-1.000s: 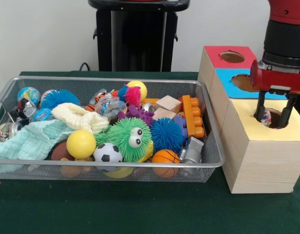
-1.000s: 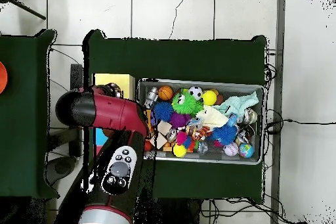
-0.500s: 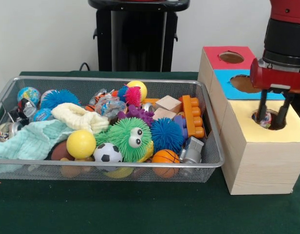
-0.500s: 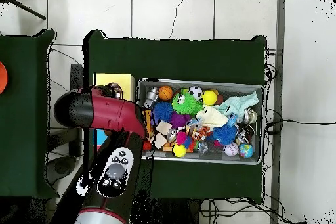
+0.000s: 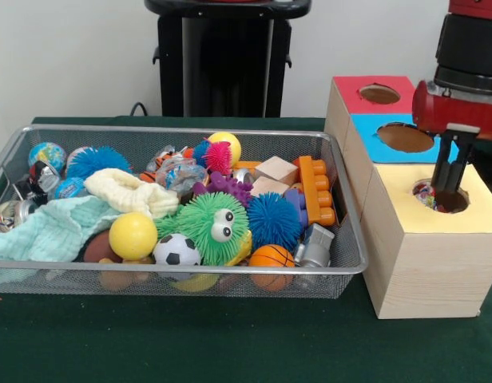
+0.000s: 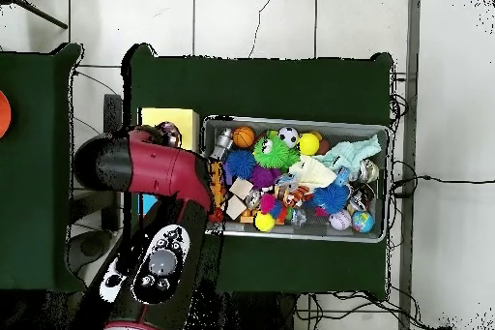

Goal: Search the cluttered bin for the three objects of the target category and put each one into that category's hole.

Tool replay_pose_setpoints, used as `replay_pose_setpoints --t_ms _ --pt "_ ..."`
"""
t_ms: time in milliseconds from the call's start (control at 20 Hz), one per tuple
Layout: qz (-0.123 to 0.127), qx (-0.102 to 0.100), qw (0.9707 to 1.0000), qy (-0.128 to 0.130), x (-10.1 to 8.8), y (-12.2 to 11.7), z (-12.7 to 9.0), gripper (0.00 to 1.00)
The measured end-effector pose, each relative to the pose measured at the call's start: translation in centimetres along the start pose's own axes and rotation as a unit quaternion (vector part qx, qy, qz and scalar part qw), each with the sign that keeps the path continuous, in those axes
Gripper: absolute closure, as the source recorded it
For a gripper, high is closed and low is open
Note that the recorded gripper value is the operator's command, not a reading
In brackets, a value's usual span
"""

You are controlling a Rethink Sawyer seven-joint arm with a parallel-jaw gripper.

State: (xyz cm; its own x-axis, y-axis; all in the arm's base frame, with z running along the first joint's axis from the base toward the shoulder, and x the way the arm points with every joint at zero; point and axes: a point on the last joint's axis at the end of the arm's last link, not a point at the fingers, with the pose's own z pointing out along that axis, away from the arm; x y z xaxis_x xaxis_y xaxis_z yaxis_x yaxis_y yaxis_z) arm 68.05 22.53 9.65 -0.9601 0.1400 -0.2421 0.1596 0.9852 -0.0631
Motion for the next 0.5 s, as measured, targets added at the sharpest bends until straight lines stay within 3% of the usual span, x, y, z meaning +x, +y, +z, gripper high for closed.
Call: replay_pose_setpoints --t_ms 500 --pt "-0.001 0.002 0.9999 -0.015 -0.8 -0.1 -1.8 1.0"
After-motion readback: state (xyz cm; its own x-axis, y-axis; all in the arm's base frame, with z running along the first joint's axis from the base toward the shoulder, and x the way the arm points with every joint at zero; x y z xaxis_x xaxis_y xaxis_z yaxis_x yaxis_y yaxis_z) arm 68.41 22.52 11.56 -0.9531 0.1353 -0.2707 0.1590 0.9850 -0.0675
